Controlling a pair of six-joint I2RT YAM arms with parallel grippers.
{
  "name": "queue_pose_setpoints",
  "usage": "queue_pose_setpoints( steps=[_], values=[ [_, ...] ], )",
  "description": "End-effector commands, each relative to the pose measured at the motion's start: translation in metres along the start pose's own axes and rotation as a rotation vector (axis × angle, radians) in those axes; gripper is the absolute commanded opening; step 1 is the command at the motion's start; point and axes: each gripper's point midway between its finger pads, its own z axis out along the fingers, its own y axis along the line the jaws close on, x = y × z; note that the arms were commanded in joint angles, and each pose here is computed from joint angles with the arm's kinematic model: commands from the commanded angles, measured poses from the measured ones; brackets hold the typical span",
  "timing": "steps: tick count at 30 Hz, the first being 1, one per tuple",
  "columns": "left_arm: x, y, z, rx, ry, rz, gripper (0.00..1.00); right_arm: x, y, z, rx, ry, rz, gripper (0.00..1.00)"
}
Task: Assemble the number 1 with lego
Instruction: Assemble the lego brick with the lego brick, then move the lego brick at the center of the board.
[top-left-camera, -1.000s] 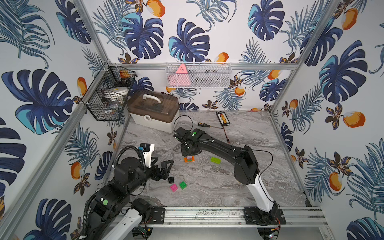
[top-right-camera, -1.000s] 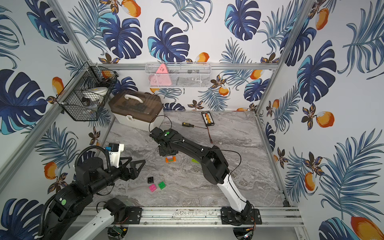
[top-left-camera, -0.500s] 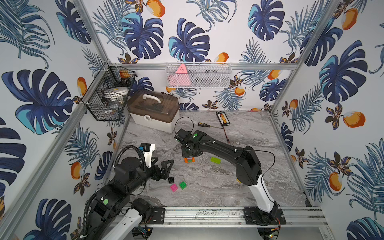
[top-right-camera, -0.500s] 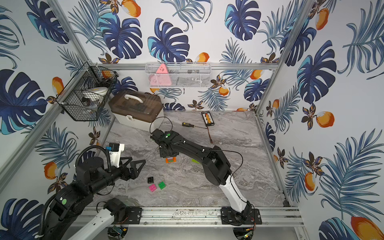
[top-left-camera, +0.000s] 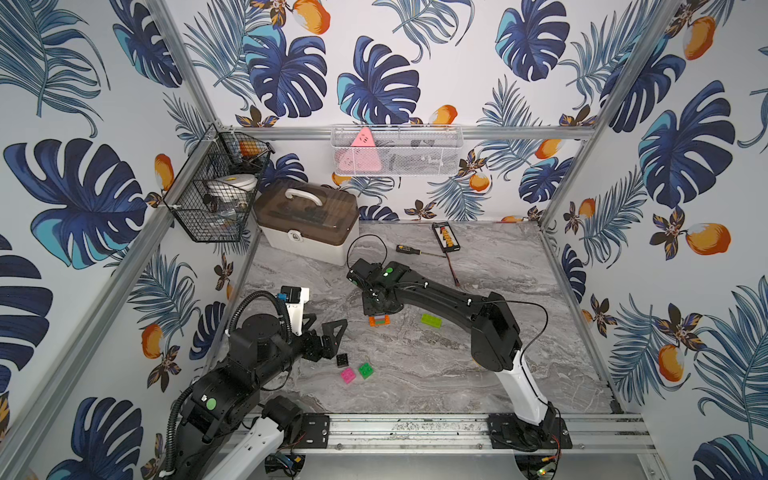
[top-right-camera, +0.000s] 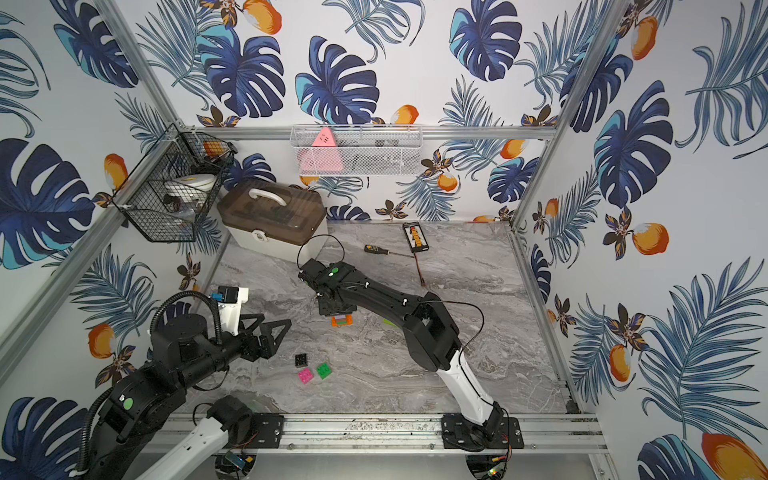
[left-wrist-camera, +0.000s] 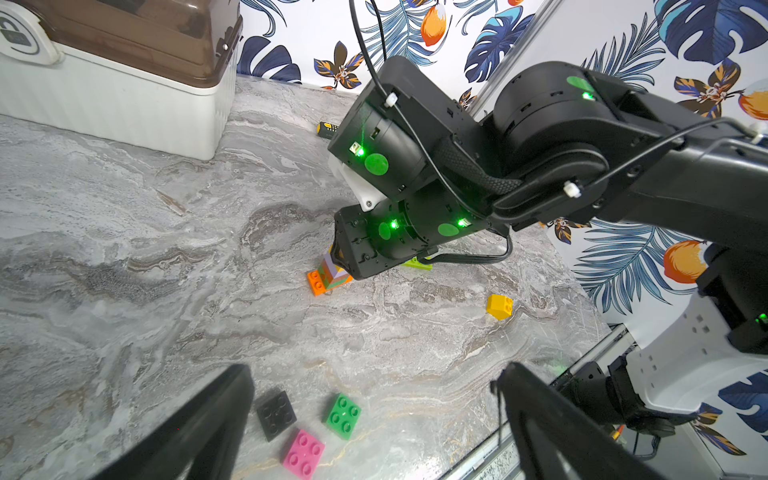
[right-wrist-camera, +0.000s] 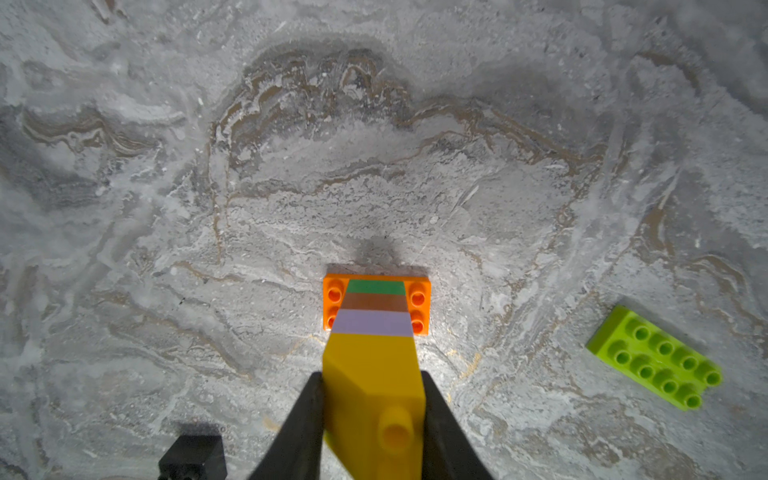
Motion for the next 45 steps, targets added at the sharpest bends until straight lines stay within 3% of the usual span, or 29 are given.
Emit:
queue_pose_setpoints(
  steps=[1, 6, 20, 27, 32, 37, 40, 43, 45],
  values=[
    [-0.004, 0.000, -0.001, 0.000, -0.018, 0.001, 0.99, 0.024, -0.018, 0.008, 0.081, 0.095, 0.041, 0.17],
    [-0.005, 0.000, -0.004, 0.001, -0.029, 0.002, 0.99, 0.022, -0.018, 0.006, 0.089, 0.091, 0.061, 0.27],
    [-0.005, -0.002, -0.005, 0.013, -0.032, 0.005, 0.99, -0.008, -0.010, -0.036, 0.017, 0.003, 0.058, 0.72],
    [-0.001, -0.005, 0.001, 0.028, -0.001, 0.005, 0.99, -0.017, -0.022, -0.067, -0.111, -0.062, -0.069, 0.75],
    [0.003, -0.013, 0.019, 0.065, 0.078, -0.005, 0.99, -0.005, -0.063, -0.095, -0.350, -0.102, -0.023, 0.76],
    [0.015, -0.013, 0.043, 0.057, 0.196, -0.066, 0.99, 0.015, -0.106, -0.110, -0.378, -0.233, -0.010, 0.77],
    [0.026, -0.020, 0.059, 0.112, 0.226, -0.150, 0.99, 0.025, -0.140, -0.104, -0.297, -0.201, 0.069, 0.81],
    [0.042, -0.017, 0.072, 0.093, 0.258, -0.154, 0.99, 0.047, -0.147, -0.087, -0.375, -0.064, 0.105, 0.79],
    [0.056, -0.020, 0.080, 0.094, 0.290, -0.137, 0.99, 0.054, -0.146, -0.087, -0.402, -0.044, 0.078, 0.78]
  ],
)
